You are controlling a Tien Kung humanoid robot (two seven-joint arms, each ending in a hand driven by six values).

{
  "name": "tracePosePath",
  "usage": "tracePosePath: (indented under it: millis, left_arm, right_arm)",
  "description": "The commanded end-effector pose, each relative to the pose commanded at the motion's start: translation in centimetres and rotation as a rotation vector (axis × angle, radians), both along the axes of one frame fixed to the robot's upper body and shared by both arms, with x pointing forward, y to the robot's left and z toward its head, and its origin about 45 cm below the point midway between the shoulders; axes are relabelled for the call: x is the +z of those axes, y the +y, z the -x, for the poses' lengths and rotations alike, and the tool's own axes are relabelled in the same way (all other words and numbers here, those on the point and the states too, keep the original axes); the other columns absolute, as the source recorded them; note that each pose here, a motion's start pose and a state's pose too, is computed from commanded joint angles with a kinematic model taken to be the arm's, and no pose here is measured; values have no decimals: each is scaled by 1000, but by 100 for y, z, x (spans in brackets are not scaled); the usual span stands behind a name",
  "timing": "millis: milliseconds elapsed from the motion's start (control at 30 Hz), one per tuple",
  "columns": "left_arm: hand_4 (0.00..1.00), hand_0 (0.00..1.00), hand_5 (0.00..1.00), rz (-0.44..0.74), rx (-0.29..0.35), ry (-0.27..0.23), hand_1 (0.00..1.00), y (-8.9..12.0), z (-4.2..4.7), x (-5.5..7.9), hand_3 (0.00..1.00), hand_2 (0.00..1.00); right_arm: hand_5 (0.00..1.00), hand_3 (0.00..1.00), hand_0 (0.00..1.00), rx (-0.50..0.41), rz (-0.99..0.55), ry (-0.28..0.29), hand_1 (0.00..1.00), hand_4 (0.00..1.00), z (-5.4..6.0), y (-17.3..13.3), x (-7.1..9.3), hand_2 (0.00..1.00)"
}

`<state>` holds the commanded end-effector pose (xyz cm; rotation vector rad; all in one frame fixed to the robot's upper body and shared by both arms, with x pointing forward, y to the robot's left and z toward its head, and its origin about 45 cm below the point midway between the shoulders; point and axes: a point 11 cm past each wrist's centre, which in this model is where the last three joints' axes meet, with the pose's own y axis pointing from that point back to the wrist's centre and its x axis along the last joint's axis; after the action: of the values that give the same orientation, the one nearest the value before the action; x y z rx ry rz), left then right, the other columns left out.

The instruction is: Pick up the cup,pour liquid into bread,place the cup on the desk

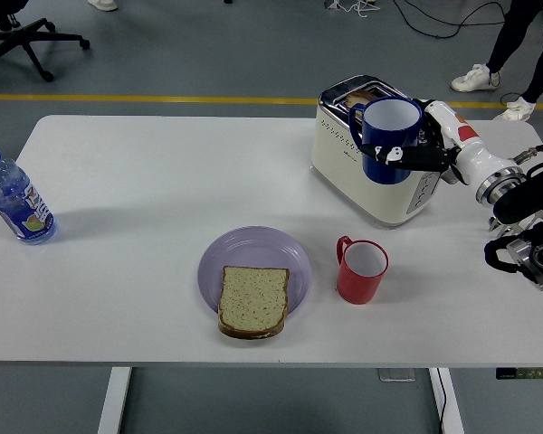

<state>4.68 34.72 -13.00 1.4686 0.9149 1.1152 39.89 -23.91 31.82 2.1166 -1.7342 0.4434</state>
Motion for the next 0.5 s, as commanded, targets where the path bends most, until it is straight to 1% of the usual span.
tracePosePath:
  millis: [100,200,300,333,400,500]
  left_arm:
    - [419,681,998,0,-3,3,748,0,12,-1,663,771]
    - [419,681,998,-1,-3,6,748,3,25,-2,663,771]
    - [419,681,998,-2,-7,7,748,6,26,-2,663,771]
    - [418,681,998,-3,-7,6,748,9,24,-1,663,769]
    - [418,681,998,-3,-8,5,748,12,19,0,663,769]
    - [418,681,998,-5,-8,2,748,17,2,3,663,769]
  right_arm:
    - [2,497,338,-56,-48,-11,88,577,15,-172,28,316]
    - [2,496,336,-145,-116,-19,88,583,64,-425,5,316]
    - [2,496,336,-231,-165,-22,88,583,129,-684,-47,316]
    - [2,492,332,-257,-178,-23,79,597,151,-764,-66,313]
    - [2,492,332,-288,-192,-26,79,597,182,-861,-89,313]
    - [2,492,332,-383,-219,-38,79,597,281,-1117,-175,313]
